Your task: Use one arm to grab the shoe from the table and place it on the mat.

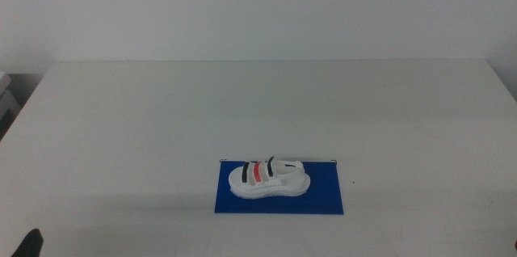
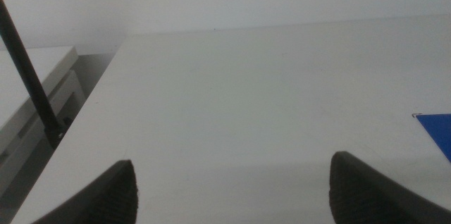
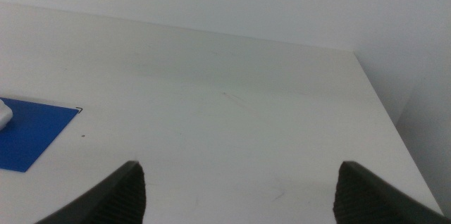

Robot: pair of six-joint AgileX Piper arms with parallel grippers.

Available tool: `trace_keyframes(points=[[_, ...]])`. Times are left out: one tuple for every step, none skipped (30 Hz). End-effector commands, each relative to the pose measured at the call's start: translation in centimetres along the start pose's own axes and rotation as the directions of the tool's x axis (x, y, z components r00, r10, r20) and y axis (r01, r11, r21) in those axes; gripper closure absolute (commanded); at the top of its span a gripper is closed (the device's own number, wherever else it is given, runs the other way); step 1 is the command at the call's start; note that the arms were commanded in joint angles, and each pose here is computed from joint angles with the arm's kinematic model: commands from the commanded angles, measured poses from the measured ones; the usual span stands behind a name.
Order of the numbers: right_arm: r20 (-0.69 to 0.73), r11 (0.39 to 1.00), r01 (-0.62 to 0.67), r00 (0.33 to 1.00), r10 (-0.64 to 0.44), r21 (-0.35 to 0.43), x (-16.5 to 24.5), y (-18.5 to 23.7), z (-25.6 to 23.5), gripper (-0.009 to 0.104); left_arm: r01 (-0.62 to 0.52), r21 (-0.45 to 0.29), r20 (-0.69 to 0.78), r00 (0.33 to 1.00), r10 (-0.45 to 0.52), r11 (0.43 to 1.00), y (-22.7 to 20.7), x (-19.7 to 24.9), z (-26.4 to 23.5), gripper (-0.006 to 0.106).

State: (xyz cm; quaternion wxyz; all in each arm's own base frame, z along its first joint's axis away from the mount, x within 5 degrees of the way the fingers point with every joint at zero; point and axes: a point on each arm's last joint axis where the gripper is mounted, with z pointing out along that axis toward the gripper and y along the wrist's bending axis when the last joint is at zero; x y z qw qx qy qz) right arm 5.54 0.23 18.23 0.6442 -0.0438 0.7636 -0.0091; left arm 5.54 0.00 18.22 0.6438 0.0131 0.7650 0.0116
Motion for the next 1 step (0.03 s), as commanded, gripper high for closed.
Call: trace_keyframes(points=[[0.064,1.0,0.021,0.998,-0.021,0.008,-0.47,-0.05,0.05,0.017,0.005,-0.002,0.083,0.997,-0.004,1.0,0.02,-0.49,-0.07,0.007]])
